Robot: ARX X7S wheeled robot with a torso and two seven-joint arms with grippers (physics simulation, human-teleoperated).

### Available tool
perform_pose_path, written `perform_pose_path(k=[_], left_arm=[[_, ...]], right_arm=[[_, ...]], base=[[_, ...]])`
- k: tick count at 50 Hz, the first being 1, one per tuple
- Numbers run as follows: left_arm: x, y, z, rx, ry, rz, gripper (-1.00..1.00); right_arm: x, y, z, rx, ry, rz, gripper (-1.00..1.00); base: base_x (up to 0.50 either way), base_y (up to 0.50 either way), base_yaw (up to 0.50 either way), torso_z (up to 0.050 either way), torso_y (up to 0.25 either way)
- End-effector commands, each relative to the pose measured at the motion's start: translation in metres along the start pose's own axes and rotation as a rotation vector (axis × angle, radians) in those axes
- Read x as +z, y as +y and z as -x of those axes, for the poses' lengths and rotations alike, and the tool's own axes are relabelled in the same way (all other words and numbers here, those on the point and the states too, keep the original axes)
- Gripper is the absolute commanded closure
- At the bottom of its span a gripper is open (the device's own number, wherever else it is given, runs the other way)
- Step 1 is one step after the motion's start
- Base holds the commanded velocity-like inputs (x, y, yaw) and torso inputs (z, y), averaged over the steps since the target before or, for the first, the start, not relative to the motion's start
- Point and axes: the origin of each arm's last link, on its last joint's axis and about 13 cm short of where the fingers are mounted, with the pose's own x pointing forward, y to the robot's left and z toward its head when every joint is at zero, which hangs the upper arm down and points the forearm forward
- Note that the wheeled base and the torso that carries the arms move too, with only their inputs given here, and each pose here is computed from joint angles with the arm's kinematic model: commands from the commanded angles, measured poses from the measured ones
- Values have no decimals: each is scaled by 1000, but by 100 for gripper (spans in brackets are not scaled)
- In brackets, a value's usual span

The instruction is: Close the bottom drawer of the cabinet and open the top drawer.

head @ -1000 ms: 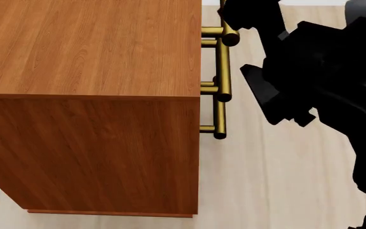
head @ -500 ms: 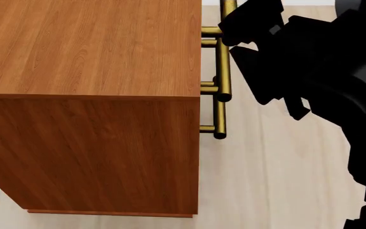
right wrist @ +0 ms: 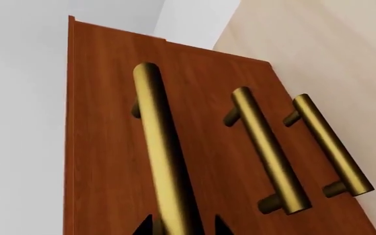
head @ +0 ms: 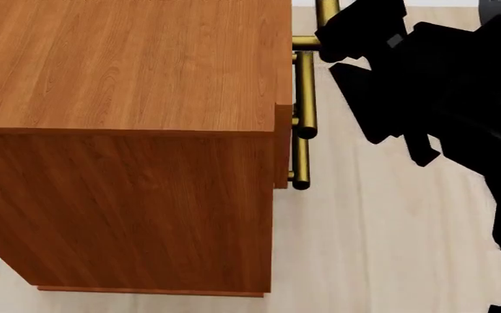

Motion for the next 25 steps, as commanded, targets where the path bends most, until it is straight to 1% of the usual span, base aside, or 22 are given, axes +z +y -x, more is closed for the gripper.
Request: perform_pose_path(k=[1, 21, 23, 25], left_arm=[[0, 0, 0, -2, 4, 0, -100], [0, -1, -1, -3, 7, -3, -100], [0, -1, -1, -4, 7, -4, -100], [-4, -2, 7, -4, 8, -4, -100]], right_arm=[[6, -2, 12, 6, -59, 36, 100], [18, -3, 40, 19, -163, 9, 100], [20, -4, 42, 23, -174, -4, 100], [22, -5, 44, 23, -182, -7, 100]], base=[[0, 0, 0, 0, 0], [0, 0, 0, 1, 4], [0, 1, -1, 0, 6], [0, 0, 0, 0, 11]])
